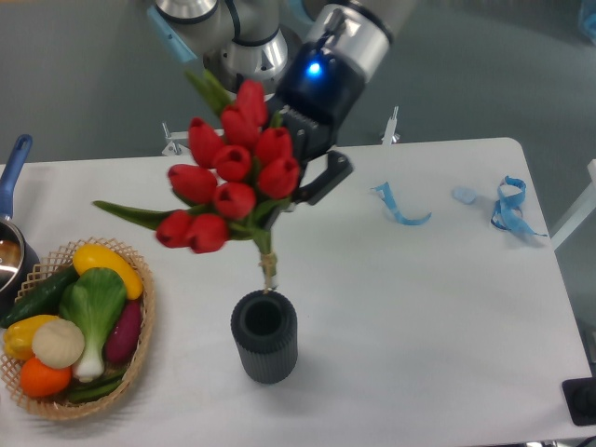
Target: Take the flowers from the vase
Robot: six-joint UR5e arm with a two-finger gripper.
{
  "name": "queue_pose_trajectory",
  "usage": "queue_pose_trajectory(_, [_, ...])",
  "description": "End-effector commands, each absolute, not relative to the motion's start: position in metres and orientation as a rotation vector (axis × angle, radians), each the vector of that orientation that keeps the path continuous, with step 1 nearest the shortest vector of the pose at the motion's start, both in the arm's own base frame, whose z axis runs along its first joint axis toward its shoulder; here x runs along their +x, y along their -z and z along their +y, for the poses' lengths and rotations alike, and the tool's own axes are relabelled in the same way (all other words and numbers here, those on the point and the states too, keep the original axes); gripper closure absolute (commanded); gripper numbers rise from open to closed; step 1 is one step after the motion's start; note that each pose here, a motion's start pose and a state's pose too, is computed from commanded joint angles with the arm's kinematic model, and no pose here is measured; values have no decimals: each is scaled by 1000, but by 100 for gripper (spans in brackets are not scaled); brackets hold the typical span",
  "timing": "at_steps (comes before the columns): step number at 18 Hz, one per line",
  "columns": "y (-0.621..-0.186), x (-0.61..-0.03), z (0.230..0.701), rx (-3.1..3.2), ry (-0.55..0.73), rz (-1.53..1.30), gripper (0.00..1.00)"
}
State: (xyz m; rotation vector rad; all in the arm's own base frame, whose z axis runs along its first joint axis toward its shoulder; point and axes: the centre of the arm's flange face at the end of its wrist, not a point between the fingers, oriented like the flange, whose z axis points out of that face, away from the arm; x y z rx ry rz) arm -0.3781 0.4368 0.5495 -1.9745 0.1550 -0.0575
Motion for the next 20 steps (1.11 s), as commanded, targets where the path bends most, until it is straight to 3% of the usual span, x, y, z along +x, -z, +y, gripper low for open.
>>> queue_pose_trajectory(12, [-493,-448,401,-2013,29,64,60])
queue_pose_trajectory(20, [-470,-456,392,-2026,38,51,60])
